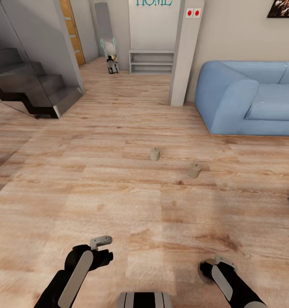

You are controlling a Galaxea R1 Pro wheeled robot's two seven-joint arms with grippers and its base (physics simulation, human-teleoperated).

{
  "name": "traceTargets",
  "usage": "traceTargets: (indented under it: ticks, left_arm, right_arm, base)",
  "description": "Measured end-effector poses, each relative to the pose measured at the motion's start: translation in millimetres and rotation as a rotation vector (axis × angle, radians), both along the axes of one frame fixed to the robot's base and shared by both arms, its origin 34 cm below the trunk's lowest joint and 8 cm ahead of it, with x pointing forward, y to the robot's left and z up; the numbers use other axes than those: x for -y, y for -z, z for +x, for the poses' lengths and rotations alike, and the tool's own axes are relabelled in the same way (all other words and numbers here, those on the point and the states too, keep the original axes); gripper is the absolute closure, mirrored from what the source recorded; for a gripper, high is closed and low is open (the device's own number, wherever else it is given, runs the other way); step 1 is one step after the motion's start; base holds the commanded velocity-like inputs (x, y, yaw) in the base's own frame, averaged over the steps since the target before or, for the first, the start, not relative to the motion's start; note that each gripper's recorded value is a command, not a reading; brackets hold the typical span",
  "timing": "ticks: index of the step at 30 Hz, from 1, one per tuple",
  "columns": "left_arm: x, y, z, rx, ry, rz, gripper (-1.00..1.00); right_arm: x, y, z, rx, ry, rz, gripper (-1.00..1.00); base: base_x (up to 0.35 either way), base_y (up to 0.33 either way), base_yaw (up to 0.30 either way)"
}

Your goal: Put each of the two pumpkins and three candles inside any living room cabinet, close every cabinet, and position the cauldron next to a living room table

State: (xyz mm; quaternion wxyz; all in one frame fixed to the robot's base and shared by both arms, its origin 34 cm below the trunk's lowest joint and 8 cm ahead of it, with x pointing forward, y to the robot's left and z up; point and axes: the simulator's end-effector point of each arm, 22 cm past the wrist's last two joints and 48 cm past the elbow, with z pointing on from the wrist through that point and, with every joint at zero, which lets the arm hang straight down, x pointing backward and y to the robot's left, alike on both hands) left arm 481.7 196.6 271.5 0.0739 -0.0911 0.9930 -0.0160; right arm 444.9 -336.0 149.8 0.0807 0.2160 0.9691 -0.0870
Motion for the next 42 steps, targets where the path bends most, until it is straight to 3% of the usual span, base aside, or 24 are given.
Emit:
traceTargets:
  ticks: [17,28,36,42]
  left_arm:
    - [1.7,0.3,1.5,0.008,-0.005,-0.001,-1.00]
    - [1.9,-0.8,2.9,0.011,-0.011,-0.004,-1.00]
    - [-4.2,12.6,-3.5,-0.018,-0.021,-0.003,-1.00]
    - [2.9,20.7,-7.7,-0.035,-0.015,-0.027,-1.00]
  right_arm:
    - [1.1,0.0,0.3,0.002,0.000,-0.002,-1.00]
    - [5.8,-1.6,6.6,0.039,0.013,-0.018,-1.00]
    - [7.8,9.9,0.3,0.034,0.019,-0.029,-1.00]
    - [10.9,17.0,-4.9,0.031,0.028,-0.037,-1.00]
  base:
    - [0.060,0.000,0.000]
    - [0.003,0.000,0.000]
    - [0.000,0.000,0.000]
    - [0.000,0.000,0.000]
